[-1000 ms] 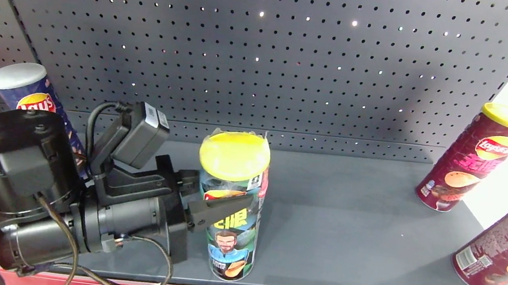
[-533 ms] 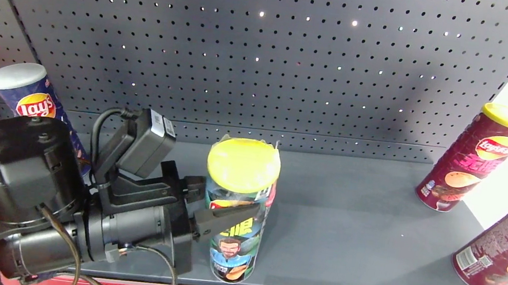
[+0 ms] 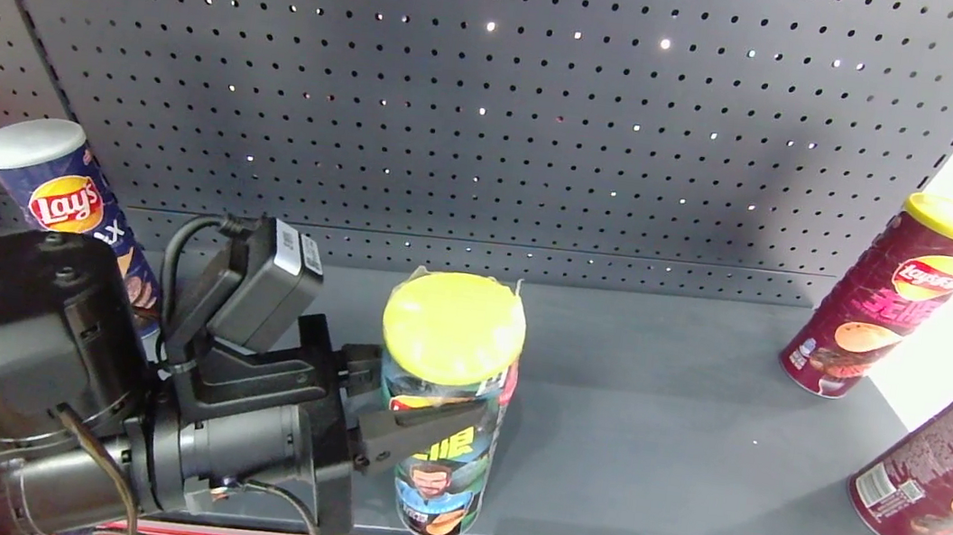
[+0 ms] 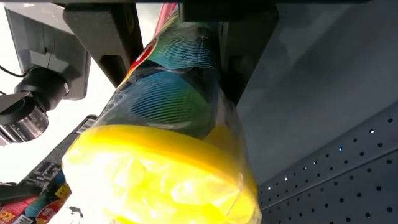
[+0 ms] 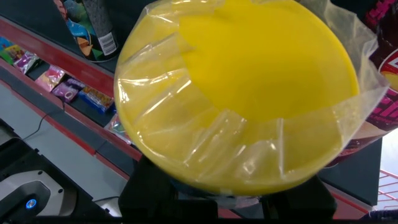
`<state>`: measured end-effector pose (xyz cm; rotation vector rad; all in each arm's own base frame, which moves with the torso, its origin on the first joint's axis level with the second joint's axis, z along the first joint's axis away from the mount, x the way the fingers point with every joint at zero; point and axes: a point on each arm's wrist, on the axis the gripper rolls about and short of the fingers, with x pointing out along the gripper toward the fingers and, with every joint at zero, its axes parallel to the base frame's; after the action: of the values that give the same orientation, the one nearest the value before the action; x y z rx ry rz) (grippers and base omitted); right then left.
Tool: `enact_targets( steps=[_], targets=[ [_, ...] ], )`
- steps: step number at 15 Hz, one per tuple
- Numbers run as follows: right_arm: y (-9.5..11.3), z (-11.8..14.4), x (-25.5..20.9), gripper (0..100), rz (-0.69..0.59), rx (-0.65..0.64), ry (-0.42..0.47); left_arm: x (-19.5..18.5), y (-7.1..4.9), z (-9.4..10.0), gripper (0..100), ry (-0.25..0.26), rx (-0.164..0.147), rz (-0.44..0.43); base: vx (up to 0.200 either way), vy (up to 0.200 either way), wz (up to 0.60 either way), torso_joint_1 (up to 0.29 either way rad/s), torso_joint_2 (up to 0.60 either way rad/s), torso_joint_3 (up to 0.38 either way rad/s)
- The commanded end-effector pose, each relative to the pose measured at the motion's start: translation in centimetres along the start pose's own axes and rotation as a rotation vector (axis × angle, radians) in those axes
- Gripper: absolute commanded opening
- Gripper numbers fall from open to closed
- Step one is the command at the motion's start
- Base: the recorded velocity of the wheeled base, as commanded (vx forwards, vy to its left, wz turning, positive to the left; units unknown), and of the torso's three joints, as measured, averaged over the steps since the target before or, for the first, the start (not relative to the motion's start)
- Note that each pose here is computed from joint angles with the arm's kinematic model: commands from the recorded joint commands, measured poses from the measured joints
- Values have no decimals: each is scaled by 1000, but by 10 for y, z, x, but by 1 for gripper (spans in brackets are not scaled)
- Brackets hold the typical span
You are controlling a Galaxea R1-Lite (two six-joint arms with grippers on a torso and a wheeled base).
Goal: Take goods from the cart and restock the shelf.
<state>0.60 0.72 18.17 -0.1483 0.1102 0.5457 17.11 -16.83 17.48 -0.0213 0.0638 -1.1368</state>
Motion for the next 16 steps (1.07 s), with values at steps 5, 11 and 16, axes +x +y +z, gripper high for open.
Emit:
enact_targets(
  steps=[5,11,16],
  targets=[
    [0,0,0,0,0,-1,0,-2,-1,1,100,-7,2,-4,0,0,0,0,0,0],
    [0,1,0,0,0,-1,-2,-11,-5,-7,100,19,-6,2,0,0,0,0,0,0],
    [0,1,1,0,4,-1,4,-45,-9,-19,100,44,-21,93,0,0,0,0,0,0]
  ],
)
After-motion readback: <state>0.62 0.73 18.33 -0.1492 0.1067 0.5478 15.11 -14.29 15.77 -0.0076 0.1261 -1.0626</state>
